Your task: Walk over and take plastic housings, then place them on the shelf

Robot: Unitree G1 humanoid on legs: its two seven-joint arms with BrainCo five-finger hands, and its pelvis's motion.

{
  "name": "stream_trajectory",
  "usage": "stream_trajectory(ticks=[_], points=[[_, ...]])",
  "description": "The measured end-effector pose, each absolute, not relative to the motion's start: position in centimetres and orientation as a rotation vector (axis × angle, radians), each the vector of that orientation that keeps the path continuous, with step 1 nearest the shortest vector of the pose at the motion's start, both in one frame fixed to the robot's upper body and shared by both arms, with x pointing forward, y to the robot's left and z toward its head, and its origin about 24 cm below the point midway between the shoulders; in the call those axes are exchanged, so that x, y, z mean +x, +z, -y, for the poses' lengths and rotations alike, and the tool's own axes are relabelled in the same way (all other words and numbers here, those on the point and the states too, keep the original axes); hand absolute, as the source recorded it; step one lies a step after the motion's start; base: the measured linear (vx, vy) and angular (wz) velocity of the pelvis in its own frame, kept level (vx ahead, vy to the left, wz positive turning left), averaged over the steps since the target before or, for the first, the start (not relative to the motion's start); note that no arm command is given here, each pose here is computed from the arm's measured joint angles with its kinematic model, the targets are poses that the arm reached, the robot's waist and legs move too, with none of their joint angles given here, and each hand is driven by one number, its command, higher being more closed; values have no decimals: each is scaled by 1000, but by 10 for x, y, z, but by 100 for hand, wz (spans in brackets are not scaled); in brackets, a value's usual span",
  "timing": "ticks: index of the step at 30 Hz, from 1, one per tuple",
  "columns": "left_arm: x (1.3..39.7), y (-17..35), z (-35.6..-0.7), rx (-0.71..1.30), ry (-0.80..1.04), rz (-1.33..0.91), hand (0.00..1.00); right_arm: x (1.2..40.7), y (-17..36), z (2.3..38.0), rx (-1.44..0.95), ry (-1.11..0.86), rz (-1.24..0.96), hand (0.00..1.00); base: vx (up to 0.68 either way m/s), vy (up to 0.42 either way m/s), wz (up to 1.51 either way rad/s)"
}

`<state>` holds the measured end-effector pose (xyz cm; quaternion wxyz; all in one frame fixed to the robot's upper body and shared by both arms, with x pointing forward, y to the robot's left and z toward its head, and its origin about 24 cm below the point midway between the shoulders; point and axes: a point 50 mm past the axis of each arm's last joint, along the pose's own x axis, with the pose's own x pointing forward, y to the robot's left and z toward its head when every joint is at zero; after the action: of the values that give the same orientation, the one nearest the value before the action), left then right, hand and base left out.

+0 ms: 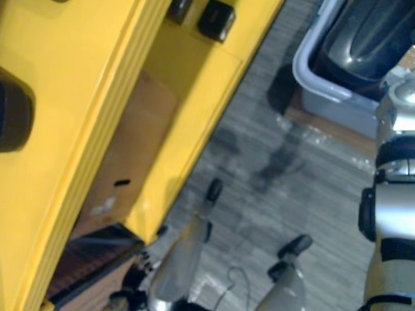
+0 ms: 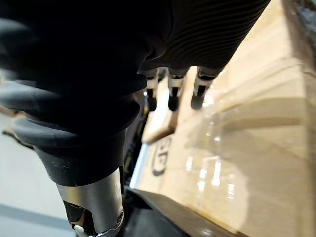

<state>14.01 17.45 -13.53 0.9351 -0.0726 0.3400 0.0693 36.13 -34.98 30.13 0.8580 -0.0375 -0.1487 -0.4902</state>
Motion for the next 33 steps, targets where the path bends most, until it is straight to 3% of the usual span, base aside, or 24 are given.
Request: stream_trajectory(ticks=[14,15,28,33], points=[[139,-136,-162,-230,81,-685,0,336,314,389,-243,-1114,214,0,-2,3,4],[138,-136,-161,-233,81,-687,0,335,316,390,-248,-1119,213,100,0,0,0],[139,-134,-160,-229,79,-657,0,320,326,407,-420,-1148,54,100,0,0,0],[151,-119,-158,-210,85,-535,0,319,322,408,-616,-1169,-62,100,4,-3,-1]])
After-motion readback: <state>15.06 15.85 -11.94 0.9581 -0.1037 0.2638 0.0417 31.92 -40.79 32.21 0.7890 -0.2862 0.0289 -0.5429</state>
